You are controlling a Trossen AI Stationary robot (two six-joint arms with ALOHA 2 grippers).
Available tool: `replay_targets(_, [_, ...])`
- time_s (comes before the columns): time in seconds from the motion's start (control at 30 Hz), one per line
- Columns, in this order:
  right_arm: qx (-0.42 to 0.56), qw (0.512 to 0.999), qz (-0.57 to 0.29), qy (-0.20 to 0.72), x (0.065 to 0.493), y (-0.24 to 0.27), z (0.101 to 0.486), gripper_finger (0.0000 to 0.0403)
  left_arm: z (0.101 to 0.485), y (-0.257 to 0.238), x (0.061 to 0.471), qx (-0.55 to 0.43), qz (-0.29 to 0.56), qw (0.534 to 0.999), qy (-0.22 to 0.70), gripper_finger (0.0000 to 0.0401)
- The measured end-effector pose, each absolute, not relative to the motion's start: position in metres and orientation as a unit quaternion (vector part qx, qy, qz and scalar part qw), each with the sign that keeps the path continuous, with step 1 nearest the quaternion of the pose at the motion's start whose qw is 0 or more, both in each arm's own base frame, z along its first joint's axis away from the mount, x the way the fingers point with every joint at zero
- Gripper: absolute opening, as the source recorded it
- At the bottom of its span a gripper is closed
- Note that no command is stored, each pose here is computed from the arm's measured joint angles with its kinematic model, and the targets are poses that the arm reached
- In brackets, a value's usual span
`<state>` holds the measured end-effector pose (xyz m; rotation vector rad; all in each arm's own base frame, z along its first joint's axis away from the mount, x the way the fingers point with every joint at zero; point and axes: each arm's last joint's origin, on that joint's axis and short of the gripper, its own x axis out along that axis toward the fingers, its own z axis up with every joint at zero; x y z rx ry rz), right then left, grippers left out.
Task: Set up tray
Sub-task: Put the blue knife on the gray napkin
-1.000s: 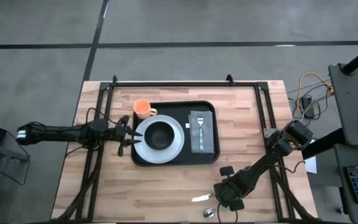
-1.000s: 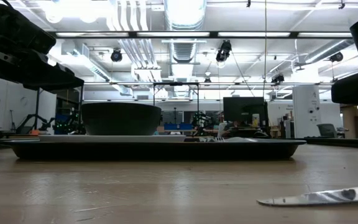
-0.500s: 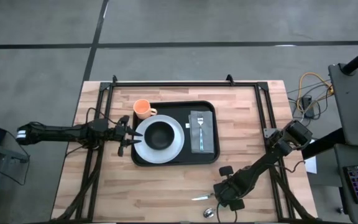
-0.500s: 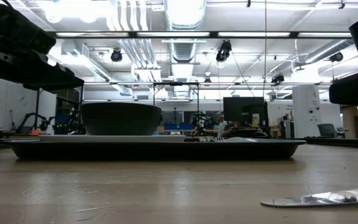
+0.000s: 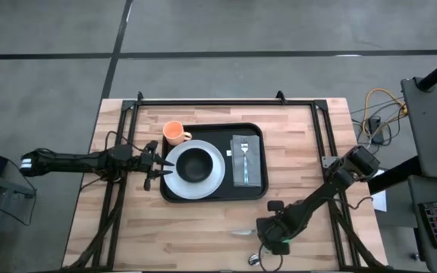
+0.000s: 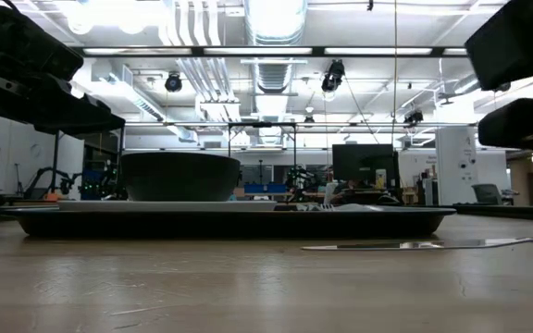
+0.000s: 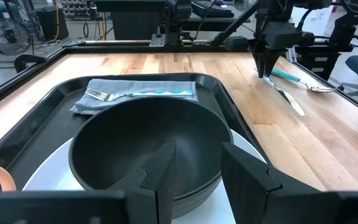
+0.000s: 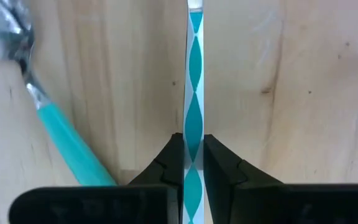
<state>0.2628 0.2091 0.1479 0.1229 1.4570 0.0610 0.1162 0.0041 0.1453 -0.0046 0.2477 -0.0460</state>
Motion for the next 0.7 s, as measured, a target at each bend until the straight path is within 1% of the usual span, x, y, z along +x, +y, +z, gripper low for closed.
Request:
replay_targets(0.4, [0.174,0.739,-0.073,0.647,0.279,0.192,0.150,0.0024,0.145,0.004,0.116,-0.002,-0.023,0.992,0.123,0.0105])
replay_targets(0.57, [0.183,0.767,-0.045,0.614,0.289,0.195,0.154,0.0024,0.145,0.004,0.116,-0.002,-0.023,0.992,0.123,0.0105])
replay_targets(0.7, [0.192,0.785,-0.065,0.585,0.297,0.197,0.164,0.0024,0.145,0.004,0.116,-0.002,-0.023,0.992,0.123,0.0105])
